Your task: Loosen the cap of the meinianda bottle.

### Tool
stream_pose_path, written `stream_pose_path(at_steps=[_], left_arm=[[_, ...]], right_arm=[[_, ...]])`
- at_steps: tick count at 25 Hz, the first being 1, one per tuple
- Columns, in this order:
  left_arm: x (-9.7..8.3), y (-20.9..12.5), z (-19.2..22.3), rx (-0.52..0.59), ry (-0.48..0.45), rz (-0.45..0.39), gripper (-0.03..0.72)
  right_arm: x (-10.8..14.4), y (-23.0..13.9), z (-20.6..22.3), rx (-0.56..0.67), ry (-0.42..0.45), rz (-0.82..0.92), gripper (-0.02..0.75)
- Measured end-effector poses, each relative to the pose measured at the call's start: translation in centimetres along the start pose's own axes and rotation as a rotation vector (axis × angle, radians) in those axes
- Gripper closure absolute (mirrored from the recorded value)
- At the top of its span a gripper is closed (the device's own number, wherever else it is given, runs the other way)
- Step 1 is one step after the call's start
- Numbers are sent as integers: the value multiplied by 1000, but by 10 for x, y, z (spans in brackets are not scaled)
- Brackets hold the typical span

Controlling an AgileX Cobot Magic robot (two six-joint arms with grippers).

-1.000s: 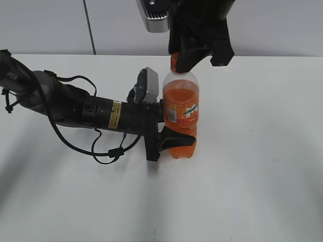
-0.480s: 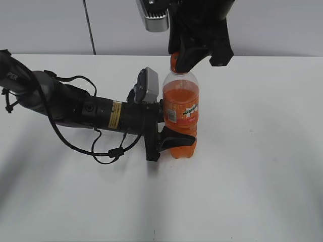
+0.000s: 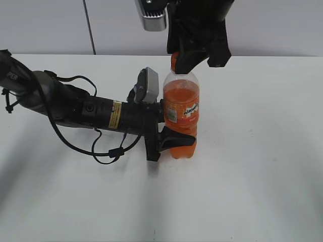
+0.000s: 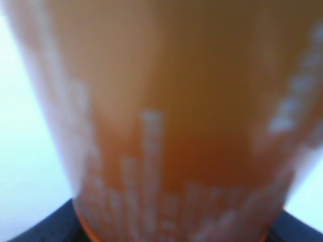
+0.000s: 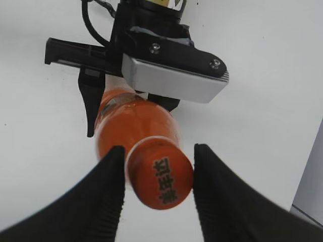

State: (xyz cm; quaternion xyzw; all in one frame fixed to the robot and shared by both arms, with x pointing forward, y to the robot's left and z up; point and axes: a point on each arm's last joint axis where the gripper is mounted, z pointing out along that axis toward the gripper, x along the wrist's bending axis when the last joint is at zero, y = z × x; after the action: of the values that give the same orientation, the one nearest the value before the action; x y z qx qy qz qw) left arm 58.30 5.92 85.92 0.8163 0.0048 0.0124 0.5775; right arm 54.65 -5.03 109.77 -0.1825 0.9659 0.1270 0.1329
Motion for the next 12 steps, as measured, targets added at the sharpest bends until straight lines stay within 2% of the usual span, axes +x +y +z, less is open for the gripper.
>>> stream_pose_path(at_steps=[6, 9, 12], left_arm=[[0, 0, 0, 0, 0, -3, 289], [0, 0, 0, 0, 1, -5, 289], [0, 0, 0, 0, 1, -6, 289]], right_arm=[[0, 1, 0, -7, 2, 19, 371], [0, 1, 0, -10, 3, 64, 311], [0, 1, -1, -11, 1, 138, 285]])
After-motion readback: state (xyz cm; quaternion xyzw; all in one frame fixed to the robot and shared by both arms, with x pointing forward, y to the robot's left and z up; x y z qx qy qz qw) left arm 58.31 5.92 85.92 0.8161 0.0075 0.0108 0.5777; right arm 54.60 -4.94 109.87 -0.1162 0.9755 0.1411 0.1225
